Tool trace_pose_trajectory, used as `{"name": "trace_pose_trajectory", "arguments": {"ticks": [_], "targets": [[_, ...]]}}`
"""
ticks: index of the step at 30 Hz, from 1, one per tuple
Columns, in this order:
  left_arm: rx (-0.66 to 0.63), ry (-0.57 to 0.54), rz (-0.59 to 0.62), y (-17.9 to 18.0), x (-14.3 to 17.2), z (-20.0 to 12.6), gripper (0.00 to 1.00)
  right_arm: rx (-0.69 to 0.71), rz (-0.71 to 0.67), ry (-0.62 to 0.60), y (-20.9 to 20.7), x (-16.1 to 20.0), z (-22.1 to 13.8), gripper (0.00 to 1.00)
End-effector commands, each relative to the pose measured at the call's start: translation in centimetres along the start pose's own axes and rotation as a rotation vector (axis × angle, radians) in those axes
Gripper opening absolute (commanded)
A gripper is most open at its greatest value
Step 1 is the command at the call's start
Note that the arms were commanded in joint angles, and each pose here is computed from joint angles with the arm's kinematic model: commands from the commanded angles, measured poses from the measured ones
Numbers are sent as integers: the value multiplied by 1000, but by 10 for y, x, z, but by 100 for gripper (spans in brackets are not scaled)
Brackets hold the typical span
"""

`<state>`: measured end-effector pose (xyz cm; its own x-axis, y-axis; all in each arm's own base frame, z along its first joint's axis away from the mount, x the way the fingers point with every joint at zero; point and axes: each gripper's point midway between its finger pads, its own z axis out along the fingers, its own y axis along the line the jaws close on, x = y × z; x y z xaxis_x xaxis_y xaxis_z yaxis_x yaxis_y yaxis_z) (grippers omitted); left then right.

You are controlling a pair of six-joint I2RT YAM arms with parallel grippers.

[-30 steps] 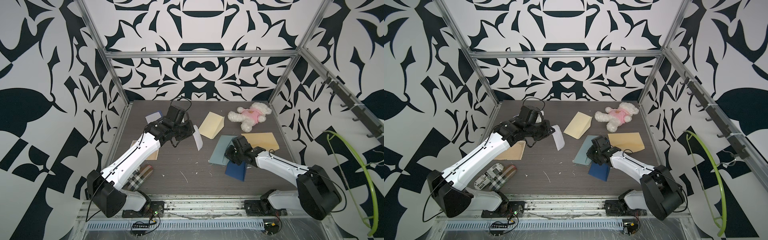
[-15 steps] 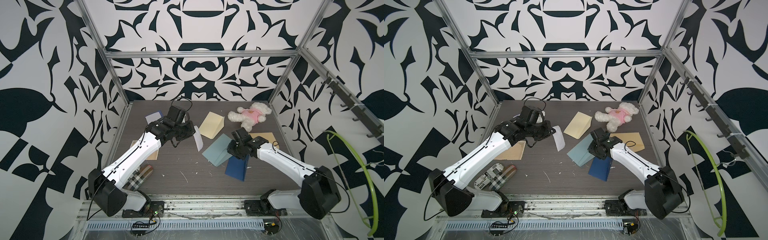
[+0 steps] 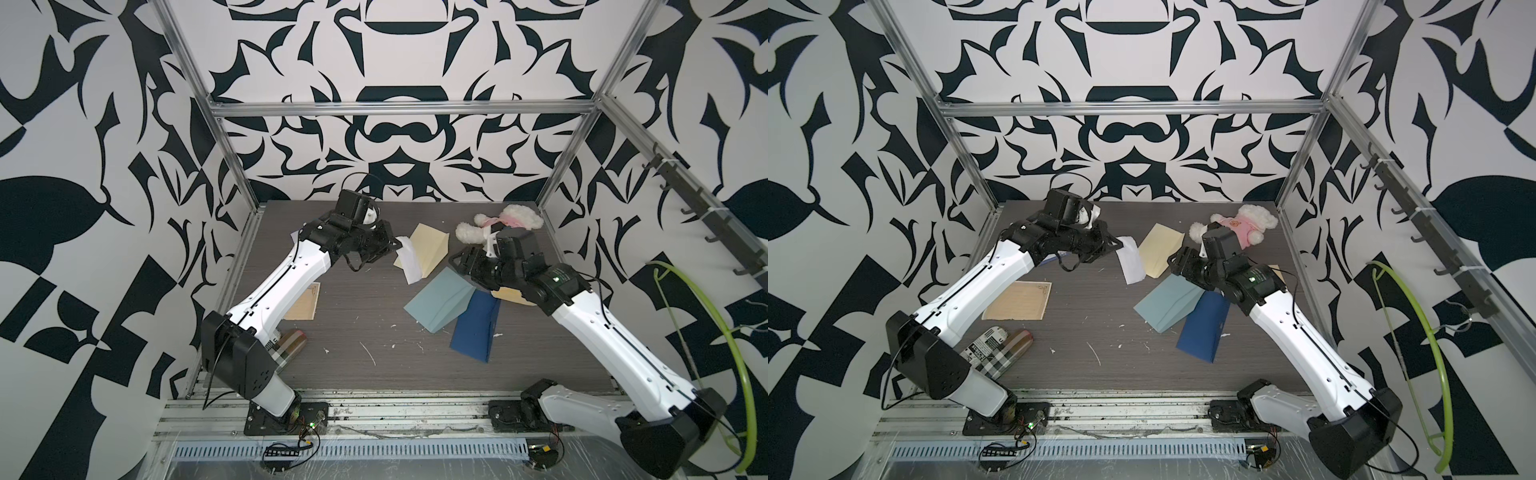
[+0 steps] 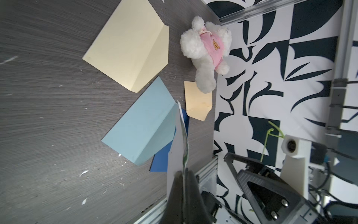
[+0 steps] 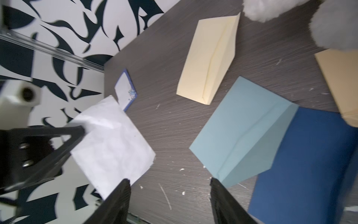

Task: Take the letter paper out of the envelope
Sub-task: Place the envelope at the center of the board, then unfold the letter paper.

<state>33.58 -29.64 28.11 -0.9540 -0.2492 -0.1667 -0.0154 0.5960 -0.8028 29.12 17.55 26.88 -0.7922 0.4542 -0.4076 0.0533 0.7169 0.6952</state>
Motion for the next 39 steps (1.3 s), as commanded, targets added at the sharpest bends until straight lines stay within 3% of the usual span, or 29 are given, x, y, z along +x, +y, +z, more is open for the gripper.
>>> {"name": "trace_pose_trajectory", "arguments": {"ticks": [1,4,12,39], "targets": [[130,81,-57,-28,-3,-1,0,-182,63,17,23,-8,-4,69],[154,140,-94,-33,-2,3,0,-252,127,61,28,-13,0,69],[182,192,-164,-34,-6,17,0,-259,195,175,24,-6,20,64],[171,204,-199,-24,-7,31,0,-321,300,208,30,-7,32,51]]}}
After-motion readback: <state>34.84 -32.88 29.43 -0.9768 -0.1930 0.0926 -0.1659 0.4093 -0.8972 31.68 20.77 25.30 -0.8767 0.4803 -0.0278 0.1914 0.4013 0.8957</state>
